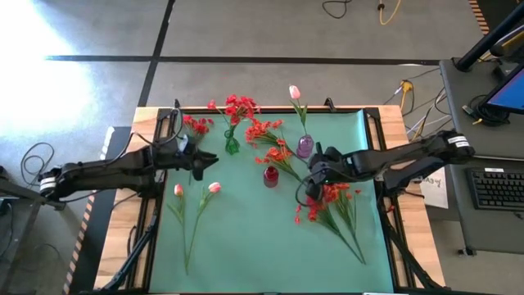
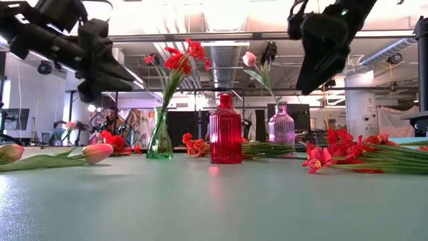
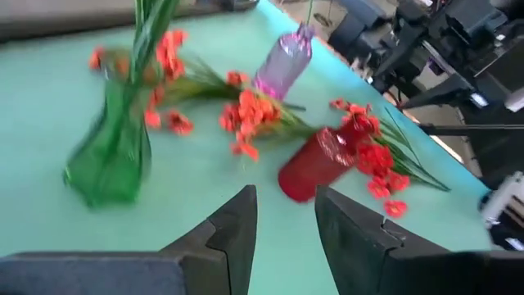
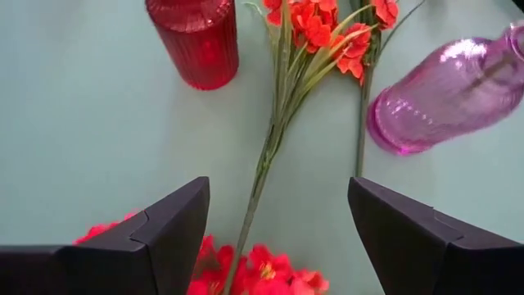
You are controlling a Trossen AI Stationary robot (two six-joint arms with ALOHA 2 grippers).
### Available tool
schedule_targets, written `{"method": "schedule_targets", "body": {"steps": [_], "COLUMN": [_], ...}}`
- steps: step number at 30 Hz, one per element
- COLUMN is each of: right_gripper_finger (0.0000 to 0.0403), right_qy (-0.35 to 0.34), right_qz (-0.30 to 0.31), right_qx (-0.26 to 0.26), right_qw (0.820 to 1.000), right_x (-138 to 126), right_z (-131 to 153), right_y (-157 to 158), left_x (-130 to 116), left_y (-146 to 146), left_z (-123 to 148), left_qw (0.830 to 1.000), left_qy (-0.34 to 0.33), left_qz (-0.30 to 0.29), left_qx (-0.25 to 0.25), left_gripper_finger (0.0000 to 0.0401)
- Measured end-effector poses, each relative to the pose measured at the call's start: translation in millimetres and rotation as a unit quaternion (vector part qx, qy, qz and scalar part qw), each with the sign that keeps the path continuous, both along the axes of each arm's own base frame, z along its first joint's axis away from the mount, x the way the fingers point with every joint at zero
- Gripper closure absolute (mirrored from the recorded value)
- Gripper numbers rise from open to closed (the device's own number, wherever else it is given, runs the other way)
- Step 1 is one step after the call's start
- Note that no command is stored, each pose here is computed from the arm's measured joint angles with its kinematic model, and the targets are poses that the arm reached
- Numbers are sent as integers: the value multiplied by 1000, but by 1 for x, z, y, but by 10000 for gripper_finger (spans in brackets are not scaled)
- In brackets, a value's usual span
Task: Sort flowers into vase by color
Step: Put the orange flowers into the red vase
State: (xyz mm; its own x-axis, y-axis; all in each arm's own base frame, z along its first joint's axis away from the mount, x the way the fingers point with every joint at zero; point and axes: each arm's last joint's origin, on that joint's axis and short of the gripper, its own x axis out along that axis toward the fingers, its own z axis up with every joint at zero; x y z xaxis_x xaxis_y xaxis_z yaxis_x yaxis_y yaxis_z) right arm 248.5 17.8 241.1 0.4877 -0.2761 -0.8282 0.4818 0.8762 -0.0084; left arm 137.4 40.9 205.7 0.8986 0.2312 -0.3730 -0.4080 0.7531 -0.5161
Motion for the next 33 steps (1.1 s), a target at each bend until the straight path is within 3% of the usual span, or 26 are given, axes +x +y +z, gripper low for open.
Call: {"method": "schedule_targets", "body": {"steps": [3, 7, 12, 22, 33], "right_gripper_finger": [124, 123, 119, 119, 150], "right_qy": [5, 22, 36, 76, 96], "right_qz": [17, 79, 114, 92, 46], "right_qx": [-15, -42, -69, -62, -43], "right_qw": [1000, 996, 990, 991, 993], "right_x": [9, 22, 38, 56, 66], "right_z": [-6, -17, -35, -72, -101], "right_y": [-5, -9, -12, -25, -36], "left_x": [0, 4, 9, 14, 22], "left_y": [-8, -20, -38, -66, -73], "left_z": [-3, -4, -8, -13, -19], "left_qw": [1000, 999, 999, 1000, 999], "left_qy": [11, 14, 26, 23, 33], "left_qz": [-7, -9, -5, 0, 0], "left_qx": [-27, -28, -27, -17, -16], "left_gripper_finger": [286, 286, 286, 286, 286]}}
